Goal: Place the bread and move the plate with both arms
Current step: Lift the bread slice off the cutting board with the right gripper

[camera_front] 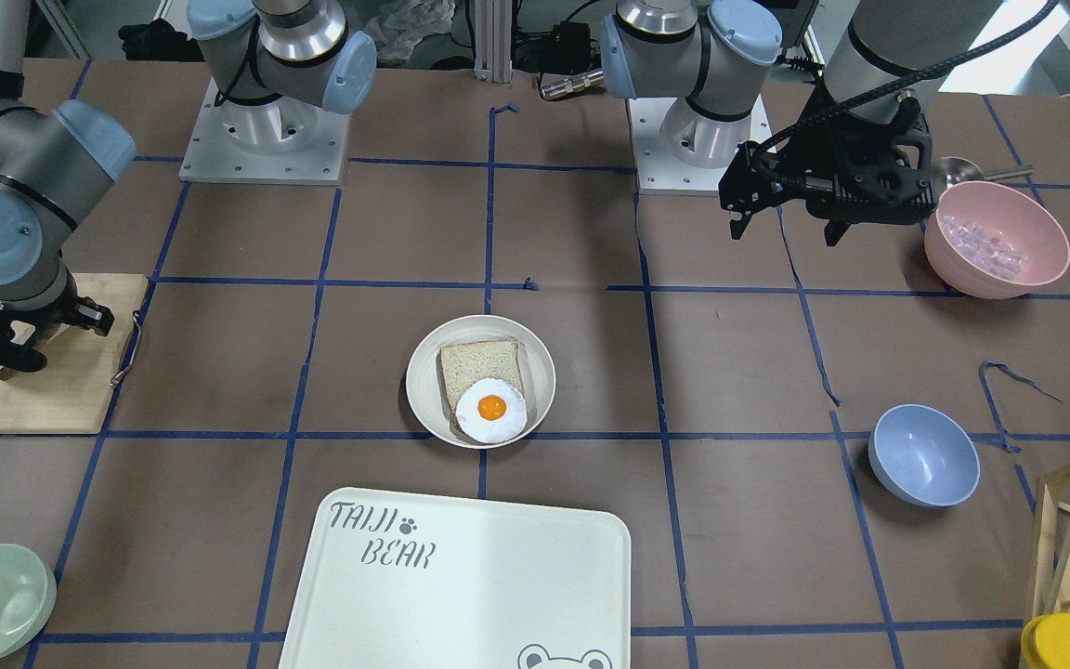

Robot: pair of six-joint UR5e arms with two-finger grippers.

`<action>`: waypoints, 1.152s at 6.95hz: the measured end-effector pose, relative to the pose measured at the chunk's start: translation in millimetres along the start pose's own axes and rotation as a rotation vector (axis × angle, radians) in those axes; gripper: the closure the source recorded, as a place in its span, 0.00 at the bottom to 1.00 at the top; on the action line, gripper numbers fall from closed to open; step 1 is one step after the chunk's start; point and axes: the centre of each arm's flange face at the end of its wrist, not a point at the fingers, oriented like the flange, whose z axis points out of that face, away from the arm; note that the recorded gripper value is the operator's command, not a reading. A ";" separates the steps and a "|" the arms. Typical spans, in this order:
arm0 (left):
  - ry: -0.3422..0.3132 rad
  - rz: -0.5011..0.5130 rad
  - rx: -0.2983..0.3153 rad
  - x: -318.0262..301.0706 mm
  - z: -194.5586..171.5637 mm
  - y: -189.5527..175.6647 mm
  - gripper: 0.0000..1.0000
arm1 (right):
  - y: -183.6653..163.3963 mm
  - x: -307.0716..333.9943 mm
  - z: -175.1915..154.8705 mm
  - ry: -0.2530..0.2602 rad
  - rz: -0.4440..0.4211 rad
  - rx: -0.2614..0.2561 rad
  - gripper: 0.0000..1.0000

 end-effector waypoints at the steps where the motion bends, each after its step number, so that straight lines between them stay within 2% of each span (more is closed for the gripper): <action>1: 0.000 0.000 -0.001 -0.1 0.4 0.0 0.00 | 0.0 1.9 -5.7 0.002 0.008 0.013 1.00; 5: 0.001 -0.001 0.005 0.4 -1.3 -0.4 0.00 | -4.0 20.7 -61.2 0.044 0.024 0.074 1.00; 8: -0.003 -0.002 0.020 -0.4 -5.9 -0.7 0.00 | -21.7 18.4 -150.0 0.078 -0.011 0.096 1.00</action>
